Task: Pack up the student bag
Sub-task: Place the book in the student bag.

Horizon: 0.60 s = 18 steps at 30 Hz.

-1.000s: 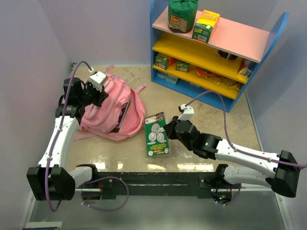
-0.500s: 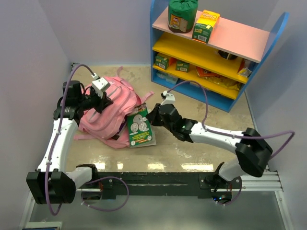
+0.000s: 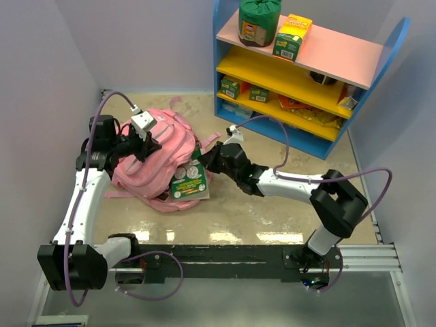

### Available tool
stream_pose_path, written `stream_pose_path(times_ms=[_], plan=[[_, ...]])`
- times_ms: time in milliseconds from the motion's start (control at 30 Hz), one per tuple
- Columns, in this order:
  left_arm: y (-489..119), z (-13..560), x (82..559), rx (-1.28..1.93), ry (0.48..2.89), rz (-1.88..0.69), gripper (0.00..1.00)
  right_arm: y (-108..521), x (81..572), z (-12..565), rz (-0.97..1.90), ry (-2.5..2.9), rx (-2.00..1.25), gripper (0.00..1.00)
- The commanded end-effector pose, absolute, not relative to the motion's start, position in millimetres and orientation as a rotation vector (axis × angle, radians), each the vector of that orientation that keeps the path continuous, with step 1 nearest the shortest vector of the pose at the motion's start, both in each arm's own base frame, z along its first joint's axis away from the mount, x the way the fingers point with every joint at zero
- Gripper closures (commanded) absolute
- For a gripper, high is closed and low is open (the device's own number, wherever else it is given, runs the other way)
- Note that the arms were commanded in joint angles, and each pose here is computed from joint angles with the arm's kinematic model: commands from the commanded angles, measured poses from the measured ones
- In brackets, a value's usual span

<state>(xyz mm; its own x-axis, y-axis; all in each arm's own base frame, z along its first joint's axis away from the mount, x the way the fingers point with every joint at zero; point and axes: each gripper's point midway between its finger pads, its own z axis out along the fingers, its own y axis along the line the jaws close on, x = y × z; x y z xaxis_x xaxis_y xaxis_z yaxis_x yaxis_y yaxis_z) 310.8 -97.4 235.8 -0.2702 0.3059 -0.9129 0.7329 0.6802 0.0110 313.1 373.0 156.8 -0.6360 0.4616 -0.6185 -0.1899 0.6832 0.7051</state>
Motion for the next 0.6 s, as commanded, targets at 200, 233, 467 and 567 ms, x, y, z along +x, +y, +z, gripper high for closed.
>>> stream_pose_path(times_ms=[200,233,467,567], plan=[[-120,287,305,0.874,1.650,-0.602,1.00,407,390,196,1.062,1.811,0.518,1.00],[-119,287,305,0.875,1.647,-0.601,1.00,409,393,196,1.072,1.800,0.549,1.00],[-123,285,307,0.852,1.648,-0.643,1.00,438,373,189,1.088,1.835,0.547,1.00],[-125,281,311,0.797,1.656,-0.687,1.00,468,343,173,1.157,1.923,0.489,1.00]])
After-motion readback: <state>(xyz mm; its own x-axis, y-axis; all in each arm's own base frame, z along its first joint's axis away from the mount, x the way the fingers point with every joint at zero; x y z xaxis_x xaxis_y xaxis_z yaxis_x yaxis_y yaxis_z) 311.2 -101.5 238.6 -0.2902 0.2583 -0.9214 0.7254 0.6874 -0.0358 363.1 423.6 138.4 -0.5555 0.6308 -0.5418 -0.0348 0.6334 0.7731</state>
